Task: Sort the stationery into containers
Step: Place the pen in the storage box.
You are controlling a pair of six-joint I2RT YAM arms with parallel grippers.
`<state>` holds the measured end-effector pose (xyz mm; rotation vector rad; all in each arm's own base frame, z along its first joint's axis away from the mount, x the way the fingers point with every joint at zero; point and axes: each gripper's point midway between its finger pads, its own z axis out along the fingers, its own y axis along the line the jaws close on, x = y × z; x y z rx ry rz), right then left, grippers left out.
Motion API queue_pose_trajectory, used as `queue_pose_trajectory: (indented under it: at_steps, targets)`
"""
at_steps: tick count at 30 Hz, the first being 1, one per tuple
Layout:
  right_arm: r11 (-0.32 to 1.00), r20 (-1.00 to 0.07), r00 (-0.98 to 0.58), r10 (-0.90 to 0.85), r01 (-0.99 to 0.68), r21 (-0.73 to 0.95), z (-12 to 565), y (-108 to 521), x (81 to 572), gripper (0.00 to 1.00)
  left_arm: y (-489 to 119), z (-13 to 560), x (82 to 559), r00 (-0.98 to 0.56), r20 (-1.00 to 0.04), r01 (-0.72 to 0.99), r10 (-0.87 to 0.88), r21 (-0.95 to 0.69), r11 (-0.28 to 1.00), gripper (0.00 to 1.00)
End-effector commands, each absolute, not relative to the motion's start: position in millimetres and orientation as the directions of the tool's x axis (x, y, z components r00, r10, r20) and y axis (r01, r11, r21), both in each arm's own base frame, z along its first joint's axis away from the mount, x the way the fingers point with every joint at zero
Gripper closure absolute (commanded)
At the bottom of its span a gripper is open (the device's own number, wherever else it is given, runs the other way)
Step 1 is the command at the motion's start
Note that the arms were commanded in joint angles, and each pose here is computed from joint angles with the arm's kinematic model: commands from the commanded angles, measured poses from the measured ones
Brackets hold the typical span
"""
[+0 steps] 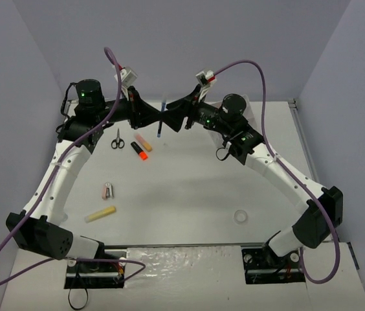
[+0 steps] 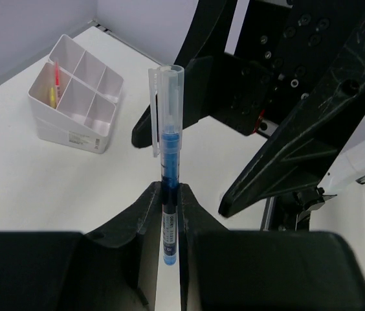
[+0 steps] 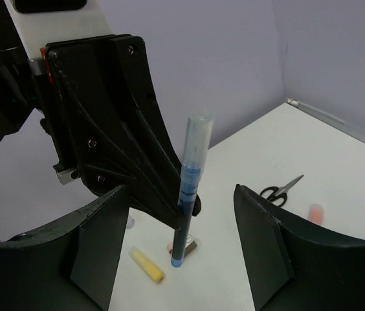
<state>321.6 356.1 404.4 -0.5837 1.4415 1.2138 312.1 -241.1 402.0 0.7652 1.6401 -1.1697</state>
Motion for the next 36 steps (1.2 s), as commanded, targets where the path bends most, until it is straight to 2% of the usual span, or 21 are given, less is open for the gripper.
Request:
queue_pose_trajectory:
  at_steps: [1, 5, 9, 21, 36]
  targets:
    - [0.269, -0.909, -0.175, 0.379, -0.919, 0.289, 457, 374, 312, 0.44, -238, 448, 295, -0.265, -0.959, 0.907, -0.101, -0.283, 0.312, 1.00]
    - [0.244, -0.893, -0.187, 0.410, -0.921, 0.305, 460, 376, 312, 0.54, -237, 443, 293, -0.268, -0.959, 0.908, -0.090, -0.282, 0.310, 1.00]
    - [0.220, -0.885, -0.203, 0.420, -0.923, 0.316, 459, 379, 313, 0.57, -238, 433, 290, -0.281, -0.957, 0.911, -0.076, -0.291, 0.291, 1.00]
    - [0.193, -0.843, -0.185, 0.506, -0.928, 0.320, 496, 336, 334, 0.56, -239, 428, 291, -0.266, -0.962, 0.920, -0.055, -0.270, 0.285, 1.00]
    - [0.214, -0.860, -0.220, 0.462, -0.913, 0.348, 473, 354, 342, 0.53, -240, 432, 301, -0.261, -0.963, 0.917, -0.064, -0.268, 0.295, 1.00]
